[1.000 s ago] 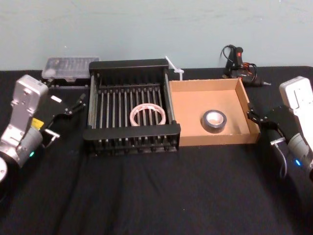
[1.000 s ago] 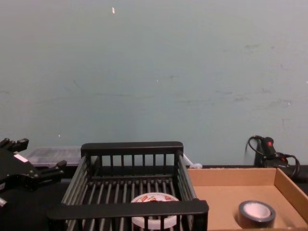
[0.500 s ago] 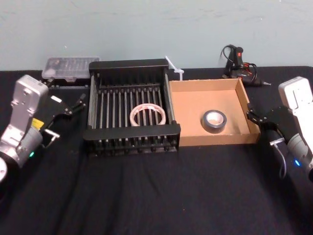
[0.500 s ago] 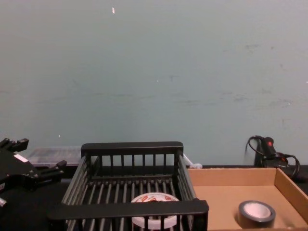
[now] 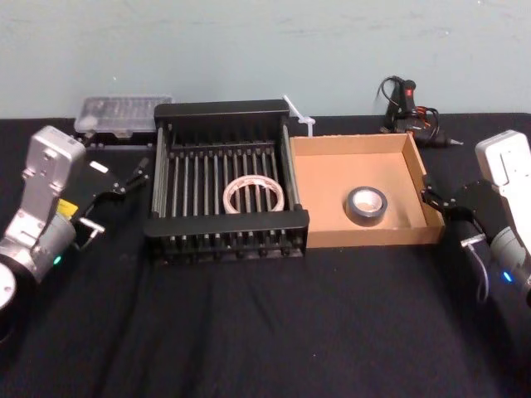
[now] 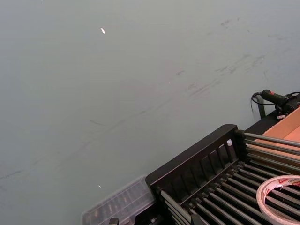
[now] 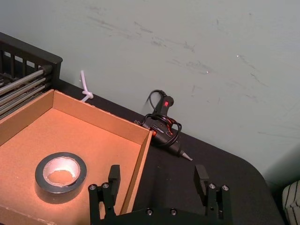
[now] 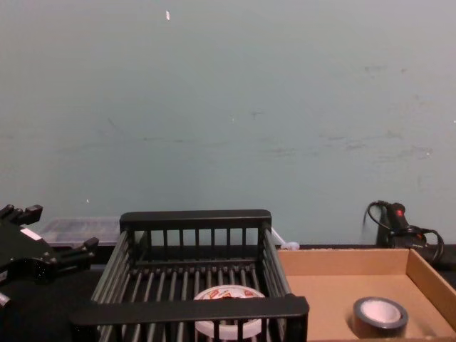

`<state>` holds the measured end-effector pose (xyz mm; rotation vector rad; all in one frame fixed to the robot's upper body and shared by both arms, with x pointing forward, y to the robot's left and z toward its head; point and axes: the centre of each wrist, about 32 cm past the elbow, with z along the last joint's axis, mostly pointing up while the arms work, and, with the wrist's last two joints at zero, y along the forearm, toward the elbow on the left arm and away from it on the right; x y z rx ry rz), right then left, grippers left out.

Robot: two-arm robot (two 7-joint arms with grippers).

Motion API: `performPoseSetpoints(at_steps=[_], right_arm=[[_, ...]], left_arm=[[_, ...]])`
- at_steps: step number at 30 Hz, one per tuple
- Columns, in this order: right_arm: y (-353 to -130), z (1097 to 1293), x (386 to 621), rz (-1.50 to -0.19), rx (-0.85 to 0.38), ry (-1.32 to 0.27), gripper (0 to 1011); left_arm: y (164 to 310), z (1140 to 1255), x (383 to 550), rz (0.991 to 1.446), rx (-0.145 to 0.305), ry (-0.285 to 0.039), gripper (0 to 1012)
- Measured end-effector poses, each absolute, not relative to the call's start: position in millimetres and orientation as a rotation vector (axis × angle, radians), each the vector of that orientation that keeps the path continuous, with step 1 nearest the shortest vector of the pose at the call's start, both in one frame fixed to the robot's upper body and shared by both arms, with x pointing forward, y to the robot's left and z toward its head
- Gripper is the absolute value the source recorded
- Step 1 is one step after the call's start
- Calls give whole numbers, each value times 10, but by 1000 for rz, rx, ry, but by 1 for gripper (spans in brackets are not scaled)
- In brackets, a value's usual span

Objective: Pick up the white tape and place it into the black box , Pick up the silver tape and place it into the brown box.

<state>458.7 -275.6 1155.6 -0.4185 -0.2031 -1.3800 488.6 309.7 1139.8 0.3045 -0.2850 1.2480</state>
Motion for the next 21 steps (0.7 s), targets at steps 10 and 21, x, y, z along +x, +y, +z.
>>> performPoseSetpoints(at_steps=[10,21], right_arm=[[-2755,11556,4587,-1381,-420,-203,1002],[-2755,11556,4587,-1381,-420,-203,1003]], left_arm=[[3097,11398,4886,1248,305,-285,1001],[3097,11398,4886,1248,304,-285,1001]])
